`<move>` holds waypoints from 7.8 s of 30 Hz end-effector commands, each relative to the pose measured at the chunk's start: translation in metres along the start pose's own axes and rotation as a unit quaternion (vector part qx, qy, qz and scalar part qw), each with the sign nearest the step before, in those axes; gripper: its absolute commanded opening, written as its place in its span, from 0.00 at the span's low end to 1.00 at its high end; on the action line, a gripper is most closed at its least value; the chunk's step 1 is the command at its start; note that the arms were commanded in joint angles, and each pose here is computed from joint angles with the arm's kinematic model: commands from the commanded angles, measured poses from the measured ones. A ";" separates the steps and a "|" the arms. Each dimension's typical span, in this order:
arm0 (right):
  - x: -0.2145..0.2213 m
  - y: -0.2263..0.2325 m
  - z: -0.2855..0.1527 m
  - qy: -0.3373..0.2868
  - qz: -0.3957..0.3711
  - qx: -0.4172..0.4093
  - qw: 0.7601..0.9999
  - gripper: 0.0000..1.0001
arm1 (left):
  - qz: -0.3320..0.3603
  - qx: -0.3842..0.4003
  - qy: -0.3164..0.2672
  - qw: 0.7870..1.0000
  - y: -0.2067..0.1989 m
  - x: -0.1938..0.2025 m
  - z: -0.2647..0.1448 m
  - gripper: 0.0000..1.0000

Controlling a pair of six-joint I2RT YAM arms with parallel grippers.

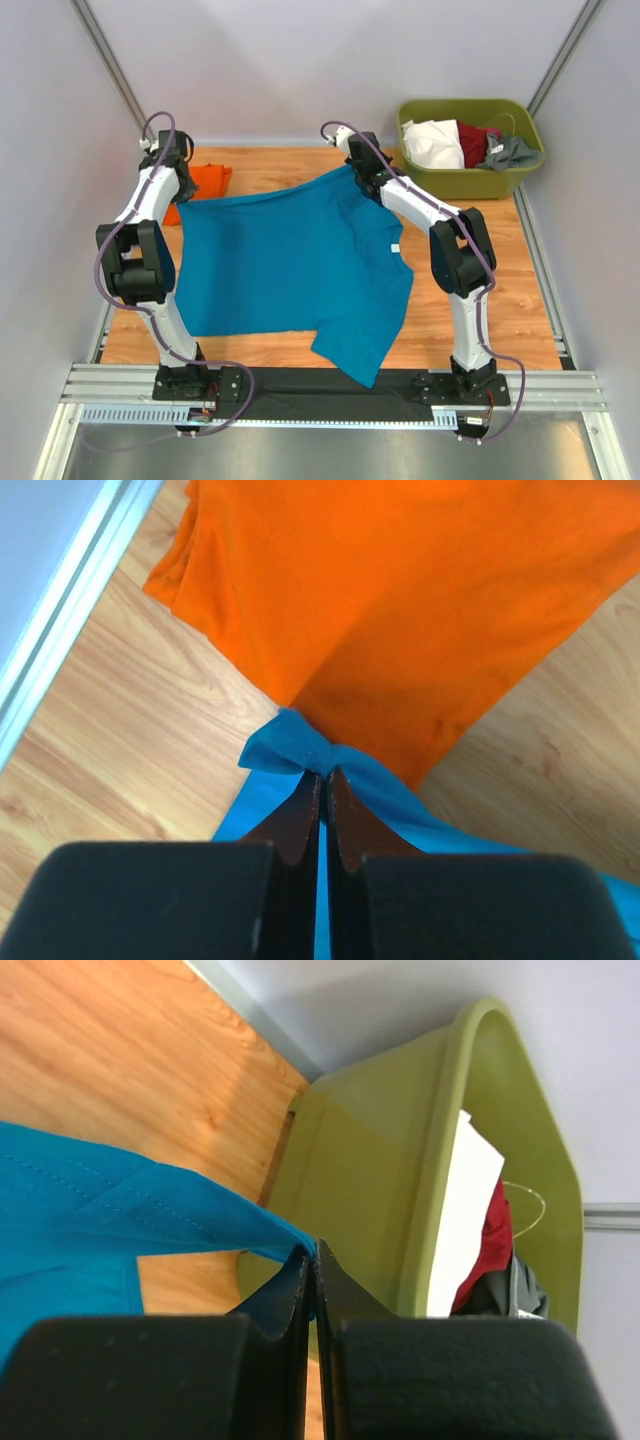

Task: Fold and stack the t-shirts
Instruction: Fold the tshirt

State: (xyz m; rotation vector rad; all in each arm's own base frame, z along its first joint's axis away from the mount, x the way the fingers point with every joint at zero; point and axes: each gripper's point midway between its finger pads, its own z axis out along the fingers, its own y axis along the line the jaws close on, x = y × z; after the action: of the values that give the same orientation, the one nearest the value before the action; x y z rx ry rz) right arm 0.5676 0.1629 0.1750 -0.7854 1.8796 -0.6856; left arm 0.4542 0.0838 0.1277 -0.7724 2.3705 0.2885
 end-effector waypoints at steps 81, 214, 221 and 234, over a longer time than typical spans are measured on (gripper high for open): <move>0.128 0.120 -0.136 0.209 0.038 -0.179 0.961 0.00 | -0.027 -0.038 0.083 0.995 0.063 0.101 -0.028 0.00; 0.069 0.203 -0.159 0.205 0.433 -0.473 0.739 0.56 | 0.129 0.333 0.052 0.933 -0.114 0.144 -0.133 0.62; 0.071 0.200 -0.166 0.207 0.431 -0.468 0.743 0.36 | 0.130 0.336 0.055 0.931 -0.112 0.147 -0.134 0.62; 0.071 0.226 -0.228 0.206 0.399 -0.530 0.720 0.32 | 0.132 0.344 0.058 0.928 -0.112 0.153 -0.134 0.62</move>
State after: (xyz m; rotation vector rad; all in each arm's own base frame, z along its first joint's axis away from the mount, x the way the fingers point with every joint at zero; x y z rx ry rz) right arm 0.3013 0.2676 0.0511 -0.2852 2.7206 0.8756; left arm 0.3563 -0.1238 0.1223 -0.1808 2.4870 -0.4477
